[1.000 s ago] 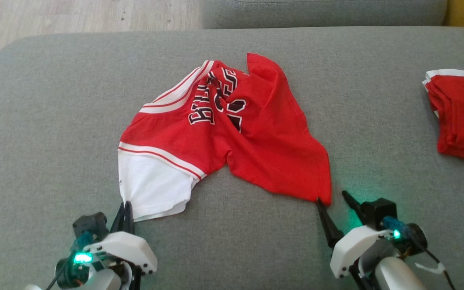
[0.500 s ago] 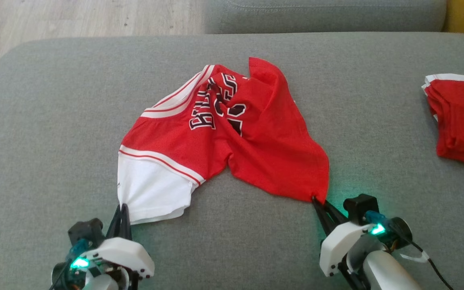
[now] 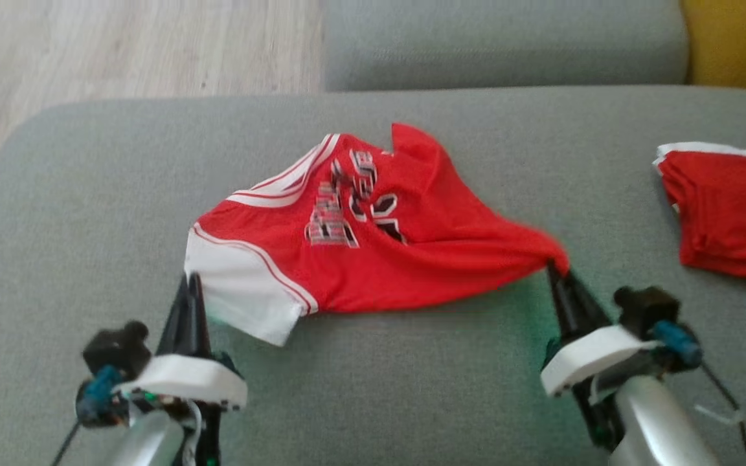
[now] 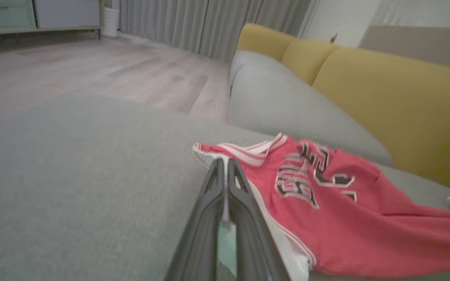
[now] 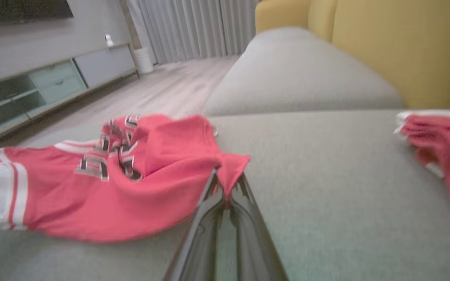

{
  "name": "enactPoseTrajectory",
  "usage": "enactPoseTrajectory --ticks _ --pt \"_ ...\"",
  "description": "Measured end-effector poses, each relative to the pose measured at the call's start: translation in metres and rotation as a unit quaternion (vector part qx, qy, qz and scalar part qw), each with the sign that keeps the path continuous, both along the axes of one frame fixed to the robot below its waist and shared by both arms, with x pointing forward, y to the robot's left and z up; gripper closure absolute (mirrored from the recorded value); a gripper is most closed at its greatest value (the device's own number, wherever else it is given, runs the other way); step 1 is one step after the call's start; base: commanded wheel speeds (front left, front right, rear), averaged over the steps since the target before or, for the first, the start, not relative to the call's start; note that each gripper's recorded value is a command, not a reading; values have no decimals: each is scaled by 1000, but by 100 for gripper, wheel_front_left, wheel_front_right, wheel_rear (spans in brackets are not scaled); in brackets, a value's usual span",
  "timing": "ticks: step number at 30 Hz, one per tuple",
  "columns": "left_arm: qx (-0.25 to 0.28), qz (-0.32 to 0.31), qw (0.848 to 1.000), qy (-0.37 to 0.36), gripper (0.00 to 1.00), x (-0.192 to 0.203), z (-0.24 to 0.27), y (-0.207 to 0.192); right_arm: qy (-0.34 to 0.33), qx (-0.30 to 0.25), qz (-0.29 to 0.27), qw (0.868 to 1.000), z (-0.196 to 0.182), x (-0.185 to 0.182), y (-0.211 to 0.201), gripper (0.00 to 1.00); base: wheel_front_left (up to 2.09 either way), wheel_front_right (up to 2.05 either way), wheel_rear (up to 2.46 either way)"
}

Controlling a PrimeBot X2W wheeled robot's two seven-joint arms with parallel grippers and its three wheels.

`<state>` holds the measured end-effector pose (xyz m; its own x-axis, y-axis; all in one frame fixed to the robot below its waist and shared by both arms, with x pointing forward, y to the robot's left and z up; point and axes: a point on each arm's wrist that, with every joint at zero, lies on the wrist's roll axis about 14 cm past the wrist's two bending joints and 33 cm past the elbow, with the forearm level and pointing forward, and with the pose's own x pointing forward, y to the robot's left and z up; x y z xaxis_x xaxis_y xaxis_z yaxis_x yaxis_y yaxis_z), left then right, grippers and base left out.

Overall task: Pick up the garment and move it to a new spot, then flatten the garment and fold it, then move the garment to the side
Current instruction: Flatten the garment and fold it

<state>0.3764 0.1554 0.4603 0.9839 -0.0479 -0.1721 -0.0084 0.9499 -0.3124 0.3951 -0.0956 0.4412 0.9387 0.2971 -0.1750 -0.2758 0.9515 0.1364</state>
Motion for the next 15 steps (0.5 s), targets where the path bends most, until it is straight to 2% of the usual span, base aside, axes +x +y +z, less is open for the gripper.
enactPoseTrajectory --ticks 3,6,14,15 --pt "-16 -8 998 -63 100 4 43 -5 -65 17 -20 998 41 8 -10 100 0 0 0" --pt "-37 -18 991 -125 100 3 86 -11 -134 32 -44 989 87 10 -25 100 0 0 0" --pt "-49 -63 954 -289 100 -15 217 -20 -278 42 -97 955 194 -22 -69 100 0 0 0" --pt "-49 -63 954 -289 100 -15 217 -20 -278 42 -97 955 194 -22 -69 100 0 0 0"
